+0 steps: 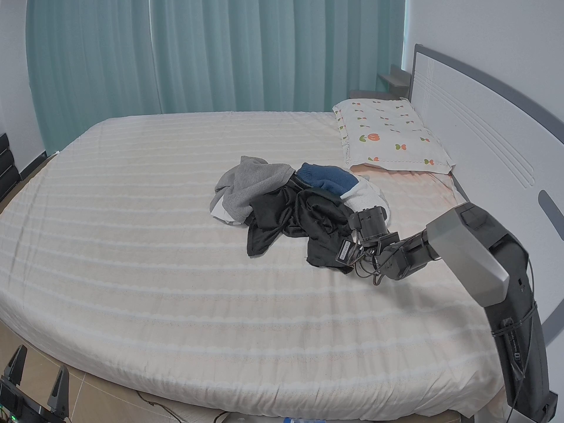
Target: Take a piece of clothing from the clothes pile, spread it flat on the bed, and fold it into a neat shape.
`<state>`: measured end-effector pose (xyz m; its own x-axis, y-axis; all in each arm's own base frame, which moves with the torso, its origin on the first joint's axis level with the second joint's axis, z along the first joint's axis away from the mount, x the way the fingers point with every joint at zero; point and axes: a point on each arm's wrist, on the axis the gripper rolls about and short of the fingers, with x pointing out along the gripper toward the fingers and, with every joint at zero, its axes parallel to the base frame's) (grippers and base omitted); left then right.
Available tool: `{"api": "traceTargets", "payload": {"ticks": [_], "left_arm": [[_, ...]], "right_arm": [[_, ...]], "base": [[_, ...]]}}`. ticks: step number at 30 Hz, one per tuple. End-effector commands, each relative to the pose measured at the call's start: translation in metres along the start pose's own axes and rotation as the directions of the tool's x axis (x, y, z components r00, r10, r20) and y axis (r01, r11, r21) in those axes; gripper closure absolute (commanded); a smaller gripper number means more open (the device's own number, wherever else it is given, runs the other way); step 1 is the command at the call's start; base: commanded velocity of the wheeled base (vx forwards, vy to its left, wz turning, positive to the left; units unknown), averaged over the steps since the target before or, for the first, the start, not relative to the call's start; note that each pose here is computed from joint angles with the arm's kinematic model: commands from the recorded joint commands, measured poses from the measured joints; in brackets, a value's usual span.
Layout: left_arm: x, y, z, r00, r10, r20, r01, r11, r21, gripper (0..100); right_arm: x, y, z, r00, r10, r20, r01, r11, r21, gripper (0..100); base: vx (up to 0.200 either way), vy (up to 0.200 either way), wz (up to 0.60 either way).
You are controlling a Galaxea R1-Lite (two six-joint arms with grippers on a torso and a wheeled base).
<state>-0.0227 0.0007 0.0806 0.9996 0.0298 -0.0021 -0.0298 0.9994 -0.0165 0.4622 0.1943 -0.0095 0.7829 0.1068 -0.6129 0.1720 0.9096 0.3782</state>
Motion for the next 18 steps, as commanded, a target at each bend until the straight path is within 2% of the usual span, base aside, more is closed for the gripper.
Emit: {"api": "traceTargets", "payload": {"ticks": [1, 5, 8, 9, 11, 13, 18], "left_arm": [[0.000, 0.000, -0.004, 1.000, 0.001, 0.001, -0.001, 1.000, 0.000, 0], [0.000, 0.000, -0.004, 1.000, 0.001, -0.001, -0.001, 1.000, 0.000, 0], [0.000, 0.000, -0.004, 1.000, 0.001, 0.001, -0.001, 1.000, 0.000, 0], [0.000, 0.000, -0.004, 1.000, 0.001, 0.001, -0.001, 1.000, 0.000, 0], [0.000, 0.000, -0.004, 1.000, 0.001, -0.001, -0.001, 1.000, 0.000, 0], [0.000, 0.000, -0.004, 1.000, 0.001, 0.001, -0.001, 1.000, 0.000, 0], [0.000, 0.000, -0.004, 1.000, 0.001, 0.001, -0.001, 1.000, 0.000, 0]], "right_arm": [[-0.107, 0.011, 0.029, 0.964, 0.262, -0.050, -0.256, 0.960, 0.114, 100], [-0.152, 0.000, 0.029, 0.933, 0.356, -0.055, -0.345, 0.926, 0.153, 100], [-0.199, -0.016, 0.026, 0.892, 0.453, -0.020, -0.435, 0.868, 0.238, 100], [-0.199, -0.016, 0.026, 0.892, 0.453, -0.020, -0.435, 0.868, 0.238, 100], [-0.238, -0.029, 0.021, 0.847, 0.532, 0.021, -0.517, 0.813, 0.266, 100], [-0.262, -0.037, 0.020, 0.811, 0.583, 0.048, -0.573, 0.775, 0.267, 100], [-0.296, -0.062, 0.004, 0.751, 0.660, 0.009, -0.640, 0.724, 0.256, 100]], "base": [[0.000, 0.000, 0.00], [0.000, 0.000, 0.00], [0.000, 0.000, 0.00], [0.000, 0.000, 0.00], [0.000, 0.000, 0.00], [0.000, 0.000, 0.00], [0.000, 0.000, 0.00]]}}
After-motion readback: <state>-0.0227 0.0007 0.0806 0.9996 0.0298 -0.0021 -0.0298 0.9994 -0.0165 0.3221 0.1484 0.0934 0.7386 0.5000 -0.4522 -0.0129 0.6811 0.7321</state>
